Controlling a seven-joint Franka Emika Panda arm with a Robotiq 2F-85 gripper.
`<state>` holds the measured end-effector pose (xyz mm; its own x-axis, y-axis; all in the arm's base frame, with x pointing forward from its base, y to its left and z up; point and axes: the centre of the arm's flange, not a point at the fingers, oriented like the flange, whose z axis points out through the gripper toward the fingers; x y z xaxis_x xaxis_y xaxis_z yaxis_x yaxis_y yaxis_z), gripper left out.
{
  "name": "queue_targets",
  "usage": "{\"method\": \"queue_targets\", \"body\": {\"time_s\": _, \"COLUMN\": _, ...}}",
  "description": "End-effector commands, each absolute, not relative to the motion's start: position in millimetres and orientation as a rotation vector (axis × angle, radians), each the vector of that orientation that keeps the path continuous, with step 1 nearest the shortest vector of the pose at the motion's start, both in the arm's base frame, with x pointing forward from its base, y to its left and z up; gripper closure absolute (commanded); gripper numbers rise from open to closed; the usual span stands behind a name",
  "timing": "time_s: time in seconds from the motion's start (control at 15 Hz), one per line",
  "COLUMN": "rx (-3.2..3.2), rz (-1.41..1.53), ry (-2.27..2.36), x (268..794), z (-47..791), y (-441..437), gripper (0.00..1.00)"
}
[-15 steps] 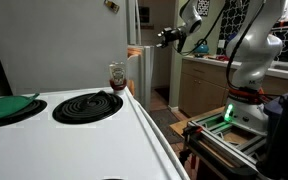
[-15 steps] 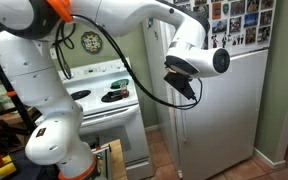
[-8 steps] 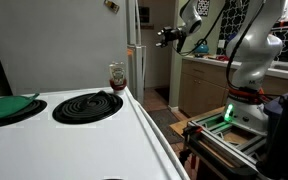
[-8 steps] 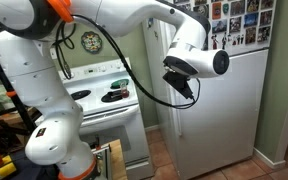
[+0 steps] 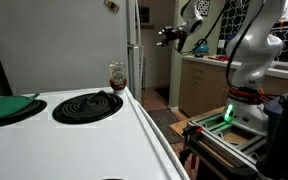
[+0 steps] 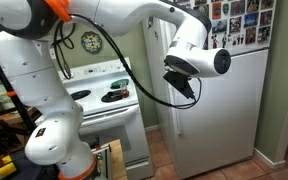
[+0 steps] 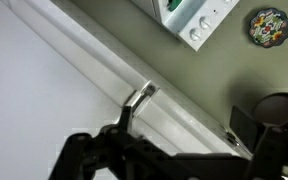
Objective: Close the top fridge door, then the bottom fridge door
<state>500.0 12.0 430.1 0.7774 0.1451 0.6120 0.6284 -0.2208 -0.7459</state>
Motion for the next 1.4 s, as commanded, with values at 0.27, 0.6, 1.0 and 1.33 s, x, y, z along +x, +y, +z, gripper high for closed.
{"method": "queue_targets", "body": {"time_s": 0.27, "rx": -1.815, "rz": -0.542, "ry": -0.589, "x": 500, "z": 436, "y": -9, "gripper": 0.0}}
{"method": "queue_targets", "body": {"time_s": 0.6, "rx": -1.848, "rz": -0.552, "ry": -0.593, "x": 500, "z": 436, "y": -13, "gripper": 0.0}}
{"method": "queue_targets", "body": {"time_s": 1.0, "rx": -1.637, "rz": -0.469, "ry": -0.887, "x": 516, "z": 384, "y": 37, "gripper": 0.0}}
{"method": "queue_targets", "body": {"time_s": 1.33, "rx": -1.562, "rz": -0.552, "ry": -1.135, "x": 532, "z": 350, "y": 67, "gripper": 0.0}}
